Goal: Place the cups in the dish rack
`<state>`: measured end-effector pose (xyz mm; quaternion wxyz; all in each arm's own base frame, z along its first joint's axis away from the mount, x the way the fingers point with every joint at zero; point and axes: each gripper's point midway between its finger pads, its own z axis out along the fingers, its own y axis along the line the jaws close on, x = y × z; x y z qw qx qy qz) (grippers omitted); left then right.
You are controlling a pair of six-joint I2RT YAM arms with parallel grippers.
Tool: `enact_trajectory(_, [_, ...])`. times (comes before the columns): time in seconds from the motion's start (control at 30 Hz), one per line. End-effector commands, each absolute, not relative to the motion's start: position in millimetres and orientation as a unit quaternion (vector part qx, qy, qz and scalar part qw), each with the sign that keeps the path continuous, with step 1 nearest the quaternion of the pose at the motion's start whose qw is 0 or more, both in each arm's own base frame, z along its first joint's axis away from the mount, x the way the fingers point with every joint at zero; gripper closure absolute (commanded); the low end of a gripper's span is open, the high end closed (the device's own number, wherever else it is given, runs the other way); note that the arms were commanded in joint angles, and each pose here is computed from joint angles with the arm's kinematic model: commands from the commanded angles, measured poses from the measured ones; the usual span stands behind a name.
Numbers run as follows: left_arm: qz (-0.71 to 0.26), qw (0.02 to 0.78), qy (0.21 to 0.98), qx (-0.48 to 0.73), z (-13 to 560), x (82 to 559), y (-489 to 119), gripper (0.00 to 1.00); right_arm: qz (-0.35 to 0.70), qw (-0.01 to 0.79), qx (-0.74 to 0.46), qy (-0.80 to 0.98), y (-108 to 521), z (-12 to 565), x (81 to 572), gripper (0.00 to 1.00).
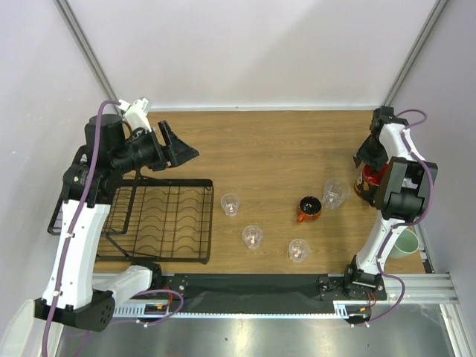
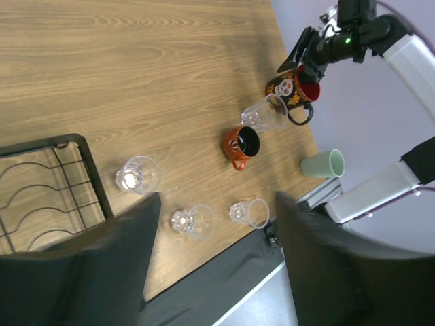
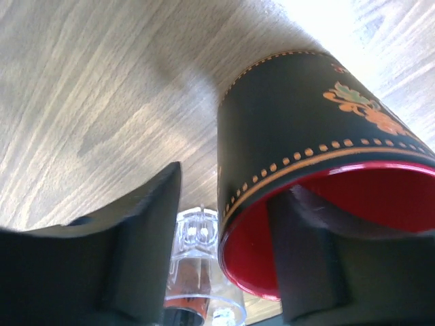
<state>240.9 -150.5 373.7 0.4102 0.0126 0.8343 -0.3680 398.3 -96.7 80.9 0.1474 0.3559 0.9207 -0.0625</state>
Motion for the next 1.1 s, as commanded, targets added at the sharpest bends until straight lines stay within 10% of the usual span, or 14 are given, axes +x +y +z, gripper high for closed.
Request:
enact_trajectory(0.0, [-0.365, 0.438, 0.822, 0.018, 394, 240, -147, 0.23, -0.076, 0.183, 0.366, 0.909, -106, 89, 407, 0.46])
enact_trajectory(0.27, [-0.395, 0.444, 0.804, 0.002, 402, 230, -151, 0.0, -0.042, 0.2, 0.377, 0.903, -108, 96, 429, 1.0])
enact_trajectory(0.77, [-0.498, 0.46, 0.735, -0.02, 395, 198, -165, 0.02, 0.255, 0.465, 0.319, 0.786, -12, 327, 500, 1.0])
enact_trajectory(1.07, [-0.504, 0.505, 0.701, -0.012, 418, 212, -182, 0.01, 0.57, 0.359, 0.208, 0.709, 157, 416, 439, 1.0])
